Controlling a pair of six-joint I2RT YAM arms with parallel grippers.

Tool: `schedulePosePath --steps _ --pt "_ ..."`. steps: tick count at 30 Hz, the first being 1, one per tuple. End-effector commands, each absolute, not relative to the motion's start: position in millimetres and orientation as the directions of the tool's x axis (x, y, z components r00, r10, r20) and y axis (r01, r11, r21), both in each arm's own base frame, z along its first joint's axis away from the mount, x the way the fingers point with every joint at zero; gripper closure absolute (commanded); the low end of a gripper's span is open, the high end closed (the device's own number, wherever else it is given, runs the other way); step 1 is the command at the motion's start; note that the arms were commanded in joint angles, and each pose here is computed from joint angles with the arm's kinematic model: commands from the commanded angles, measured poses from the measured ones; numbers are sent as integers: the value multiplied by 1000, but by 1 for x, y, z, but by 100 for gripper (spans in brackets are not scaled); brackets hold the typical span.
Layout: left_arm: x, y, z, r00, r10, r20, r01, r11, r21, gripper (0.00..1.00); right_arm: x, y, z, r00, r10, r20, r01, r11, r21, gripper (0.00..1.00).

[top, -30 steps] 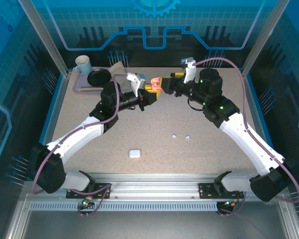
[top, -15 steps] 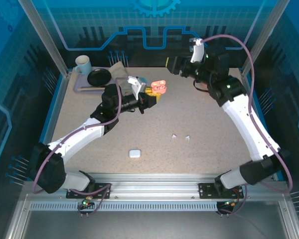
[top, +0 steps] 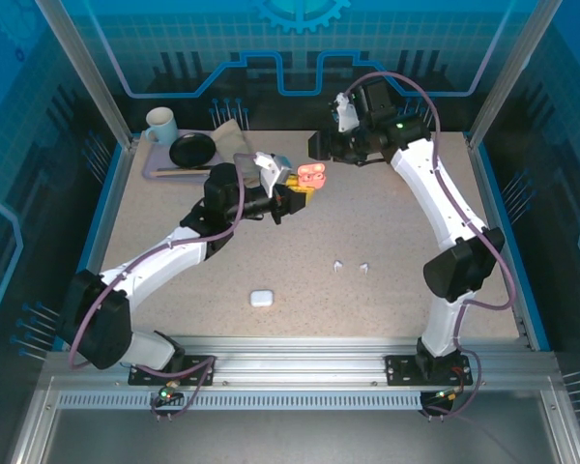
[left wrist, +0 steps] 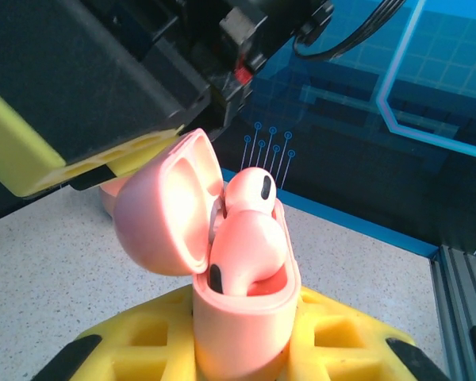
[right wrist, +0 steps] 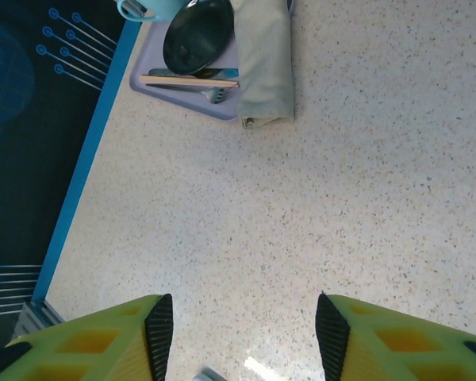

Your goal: Insert wireless bluetooth earbuds into charging case

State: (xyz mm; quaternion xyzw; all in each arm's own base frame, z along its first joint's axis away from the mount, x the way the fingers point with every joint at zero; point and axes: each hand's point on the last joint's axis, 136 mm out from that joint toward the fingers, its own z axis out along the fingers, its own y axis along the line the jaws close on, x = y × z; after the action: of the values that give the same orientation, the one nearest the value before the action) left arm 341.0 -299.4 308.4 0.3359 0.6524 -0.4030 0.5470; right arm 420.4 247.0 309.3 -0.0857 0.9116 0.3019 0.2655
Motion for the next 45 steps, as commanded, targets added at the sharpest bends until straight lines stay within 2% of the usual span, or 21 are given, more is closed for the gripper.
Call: schedulePosePath --steps 1,10,19,25,30,34,38,42,45 --pt "341 -305 314 -137 -2 -991 895 429 -125 100 398 254 323 -846 -55 -531 -367 781 505 48" --pt "356 -300 315 -139 -26 -990 864 486 -134 100 364 261 309 -853 -150 -499 -417 772 480 56" --pt "371 -285 319 -148 -93 -985 831 529 -175 100 336 251 312 -850 -141 -507 -415 773 480 57" --pt "375 -283 309 -180 -88 -980 816 542 -199 100 344 216 319 -824 2 -566 -299 848 437 51" --pt "392 -285 263 -361 -82 -929 741 580 -339 100 348 178 301 -817 177 -548 -133 868 478 49" --pt "406 -295 212 -611 -106 -785 600 585 -546 100 339 164 274 -824 228 -518 -55 879 474 49" --pt "419 -304 155 -831 -136 -539 356 615 -704 100 327 153 242 -828 275 -489 20 885 464 48" --pt "429 -316 110 -942 -138 -307 153 635 -757 100 318 148 219 -832 301 -466 65 887 456 48" --pt "436 -324 87 -971 -140 -195 62 639 -767 100 314 146 208 -836 311 -453 86 888 451 48"
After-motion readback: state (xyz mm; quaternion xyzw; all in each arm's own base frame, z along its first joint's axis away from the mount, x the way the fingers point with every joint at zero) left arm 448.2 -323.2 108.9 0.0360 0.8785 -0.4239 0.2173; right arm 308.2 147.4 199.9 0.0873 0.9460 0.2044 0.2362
